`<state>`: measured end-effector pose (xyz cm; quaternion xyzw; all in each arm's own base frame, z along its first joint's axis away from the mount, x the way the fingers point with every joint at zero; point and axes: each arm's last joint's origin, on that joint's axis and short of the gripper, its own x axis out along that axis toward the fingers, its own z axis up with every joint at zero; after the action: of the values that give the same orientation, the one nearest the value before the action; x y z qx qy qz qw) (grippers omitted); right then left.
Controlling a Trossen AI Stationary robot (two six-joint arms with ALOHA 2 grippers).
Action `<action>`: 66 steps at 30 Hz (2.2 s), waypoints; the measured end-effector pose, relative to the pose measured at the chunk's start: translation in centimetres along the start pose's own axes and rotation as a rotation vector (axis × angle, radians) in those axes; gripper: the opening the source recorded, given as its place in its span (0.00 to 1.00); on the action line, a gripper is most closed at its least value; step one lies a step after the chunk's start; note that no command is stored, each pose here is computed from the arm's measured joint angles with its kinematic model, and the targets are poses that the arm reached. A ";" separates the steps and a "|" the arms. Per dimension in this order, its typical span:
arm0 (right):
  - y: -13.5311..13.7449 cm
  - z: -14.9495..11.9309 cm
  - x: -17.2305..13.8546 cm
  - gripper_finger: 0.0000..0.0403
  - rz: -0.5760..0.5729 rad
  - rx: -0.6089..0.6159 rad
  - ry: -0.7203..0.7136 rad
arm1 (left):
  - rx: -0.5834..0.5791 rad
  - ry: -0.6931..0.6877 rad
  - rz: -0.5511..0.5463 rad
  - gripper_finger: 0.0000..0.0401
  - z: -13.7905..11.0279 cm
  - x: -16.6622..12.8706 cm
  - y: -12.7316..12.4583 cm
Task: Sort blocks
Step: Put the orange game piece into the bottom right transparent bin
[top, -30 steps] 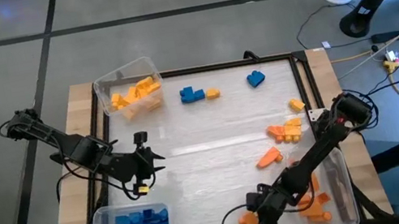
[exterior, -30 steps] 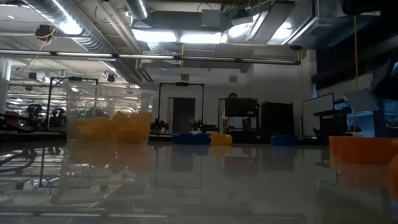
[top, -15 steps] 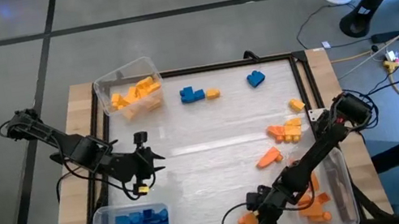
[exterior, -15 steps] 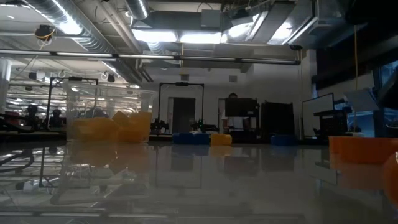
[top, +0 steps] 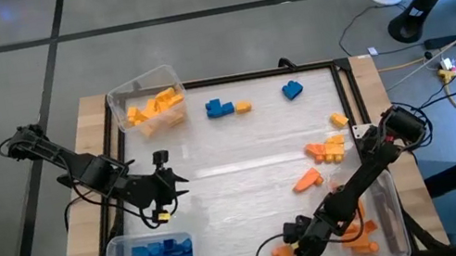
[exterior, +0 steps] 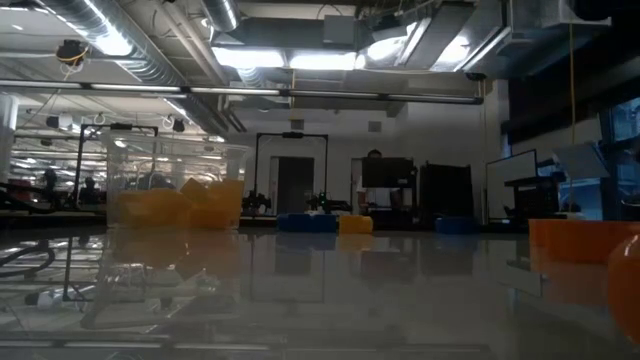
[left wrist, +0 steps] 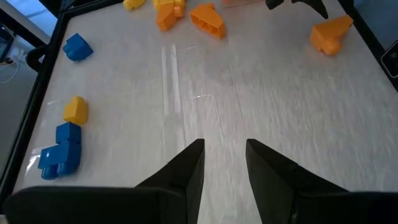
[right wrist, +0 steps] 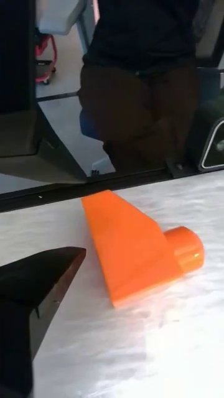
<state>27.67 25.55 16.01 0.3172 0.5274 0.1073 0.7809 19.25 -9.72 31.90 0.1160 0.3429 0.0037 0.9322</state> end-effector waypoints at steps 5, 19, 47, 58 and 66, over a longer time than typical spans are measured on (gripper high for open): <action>0.4 -0.3 0.0 0.45 0.001 0.023 -0.039 | 0.000 0.000 0.000 0.27 0.0 0.0 0.0; 0.5 -1.1 1.9 0.45 0.013 0.047 -0.109 | 0.000 -0.001 0.000 0.27 0.0 0.0 0.0; -0.2 0.1 1.9 0.44 -0.059 0.072 -0.249 | 0.000 -0.001 0.000 0.27 0.0 0.0 0.0; -1.1 -0.2 3.7 0.44 -0.072 0.117 -0.234 | 0.000 -0.001 0.000 0.27 0.0 0.0 0.0; -1.2 -0.2 3.7 0.29 -0.085 0.116 -0.238 | 0.006 -0.001 0.000 0.27 0.0 0.0 0.0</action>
<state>28.86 26.55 12.46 0.3494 0.4493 0.0050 0.8222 19.25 -9.72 31.93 0.1188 0.3425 0.0027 0.9320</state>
